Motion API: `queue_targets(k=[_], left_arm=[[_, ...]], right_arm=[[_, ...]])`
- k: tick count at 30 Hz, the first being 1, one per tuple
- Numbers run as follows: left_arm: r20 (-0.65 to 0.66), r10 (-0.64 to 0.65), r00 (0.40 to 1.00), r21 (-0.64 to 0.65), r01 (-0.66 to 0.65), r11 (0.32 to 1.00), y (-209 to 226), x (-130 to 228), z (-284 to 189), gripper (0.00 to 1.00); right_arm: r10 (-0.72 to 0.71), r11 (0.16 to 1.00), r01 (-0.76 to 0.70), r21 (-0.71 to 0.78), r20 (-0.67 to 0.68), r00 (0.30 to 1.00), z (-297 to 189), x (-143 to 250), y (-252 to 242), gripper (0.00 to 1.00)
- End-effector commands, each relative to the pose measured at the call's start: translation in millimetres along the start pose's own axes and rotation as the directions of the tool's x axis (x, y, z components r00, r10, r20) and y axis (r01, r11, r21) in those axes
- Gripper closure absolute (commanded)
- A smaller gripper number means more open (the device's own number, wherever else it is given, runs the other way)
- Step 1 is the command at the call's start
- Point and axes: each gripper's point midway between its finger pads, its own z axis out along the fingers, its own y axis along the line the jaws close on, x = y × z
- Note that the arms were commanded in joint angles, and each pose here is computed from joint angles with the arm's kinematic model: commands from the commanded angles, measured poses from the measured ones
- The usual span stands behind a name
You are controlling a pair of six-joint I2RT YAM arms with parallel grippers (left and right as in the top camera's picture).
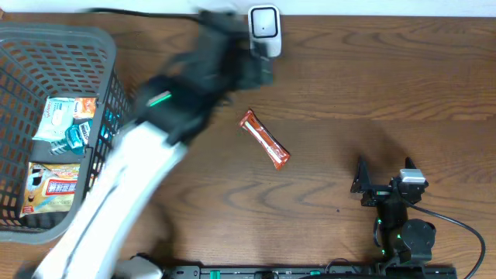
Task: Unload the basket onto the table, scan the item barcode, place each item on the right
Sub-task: 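Return the left gripper into the basket and grasp the yellow snack bag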
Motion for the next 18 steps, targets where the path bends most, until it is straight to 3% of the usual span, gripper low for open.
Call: queue_targets(k=[1,4,7,13,18], left_arm=[[0.199,0.091,0.976,-0.226,-0.045,0.973,60,-47,-65,0.05],[0.304,0.081,0.949,-0.432,0.062,0.9,119,-64,-121,0.05],[0.334,0.066,0.94,-0.608,0.161,0.778,172,-60,-160,0.05],[0.414,-0.143,0.899,-0.786,0.432,0.442,266,-14,-194,0.04],[0.474,-0.389,0.79,-0.82,0.557,0.131,328,51,-186,0.04]], right_arm=[[-0.011,1.0,0.011,0.017,0.002,1.0,0,0,-4,0.01],[-0.011,1.0,0.011,0.018,0.002,1.0,0,0,-4,0.01],[-0.011,1.0,0.011,0.017,0.002,1.0,0,0,-4,0.01],[-0.011,1.0,0.011,0.017,0.002,1.0,0,0,-4,0.01],[-0.011,1.0,0.011,0.018,0.002,1.0,0,0,-4,0.01]])
